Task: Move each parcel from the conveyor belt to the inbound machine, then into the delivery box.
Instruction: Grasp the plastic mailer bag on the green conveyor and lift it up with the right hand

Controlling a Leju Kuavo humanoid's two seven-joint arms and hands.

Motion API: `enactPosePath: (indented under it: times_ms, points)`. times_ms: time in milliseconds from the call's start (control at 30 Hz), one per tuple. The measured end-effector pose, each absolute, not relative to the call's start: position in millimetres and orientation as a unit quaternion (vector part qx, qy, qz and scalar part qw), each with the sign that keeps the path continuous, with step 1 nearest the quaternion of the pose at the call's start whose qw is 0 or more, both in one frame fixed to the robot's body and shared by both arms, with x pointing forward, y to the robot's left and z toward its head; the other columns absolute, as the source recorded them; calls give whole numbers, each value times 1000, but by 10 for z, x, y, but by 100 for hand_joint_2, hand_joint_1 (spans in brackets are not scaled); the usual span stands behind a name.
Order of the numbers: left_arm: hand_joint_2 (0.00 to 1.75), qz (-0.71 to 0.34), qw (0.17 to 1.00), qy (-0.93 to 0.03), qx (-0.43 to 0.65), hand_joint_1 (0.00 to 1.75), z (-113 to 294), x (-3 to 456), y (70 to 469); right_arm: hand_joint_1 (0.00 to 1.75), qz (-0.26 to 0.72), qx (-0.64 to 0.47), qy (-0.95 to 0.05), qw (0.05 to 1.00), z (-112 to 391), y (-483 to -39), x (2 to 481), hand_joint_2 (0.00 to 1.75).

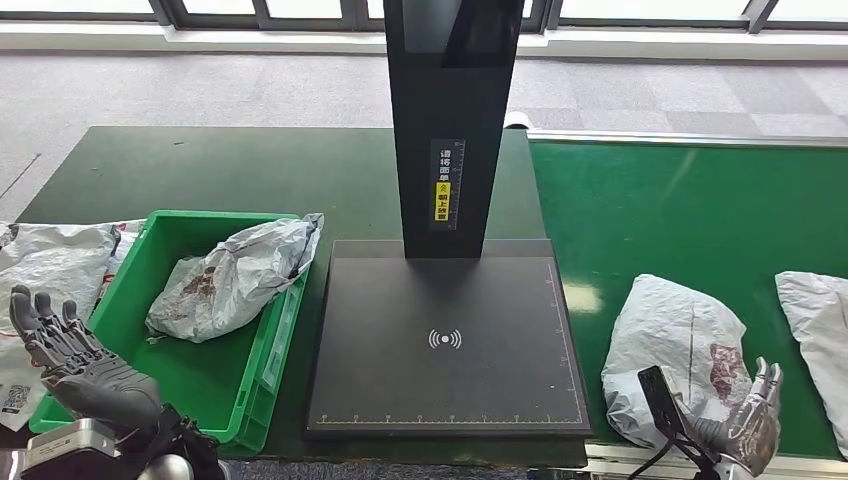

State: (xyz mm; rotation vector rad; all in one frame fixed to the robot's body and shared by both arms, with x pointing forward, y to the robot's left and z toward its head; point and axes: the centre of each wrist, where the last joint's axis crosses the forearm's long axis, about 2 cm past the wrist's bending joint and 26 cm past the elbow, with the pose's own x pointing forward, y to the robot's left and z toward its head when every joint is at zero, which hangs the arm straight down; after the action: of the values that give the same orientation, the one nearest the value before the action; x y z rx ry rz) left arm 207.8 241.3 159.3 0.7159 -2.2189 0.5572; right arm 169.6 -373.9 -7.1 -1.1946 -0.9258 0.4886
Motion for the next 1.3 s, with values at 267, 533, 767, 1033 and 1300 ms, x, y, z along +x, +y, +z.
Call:
enactPosePath:
  times_ms: [267, 533, 767, 1033, 1300]
  points:
    - [0, 217, 365, -861, 280, 0, 1588, 2077, 2395, 0, 239, -495, -372, 748, -312, -3741, 1664, 175]
    - [0, 211, 370, -863, 271, 0, 1573, 2089, 2373, 0, 251, -465, -359, 769, -382, -3718, 1672, 175]
    - [0, 196, 383, -866, 254, 0, 1531, 2119, 2329, 175, 266, -421, -356, 791, -459, -3636, 1682, 175]
    - [0, 190, 385, -867, 254, 0, 1526, 2115, 2320, 175, 190, -424, -421, 779, -351, -3633, 1652, 175]
    - [0, 196, 385, -866, 252, 0, 1519, 2113, 2319, 175, 78, -453, -541, 705, -92, -3636, 1603, 175]
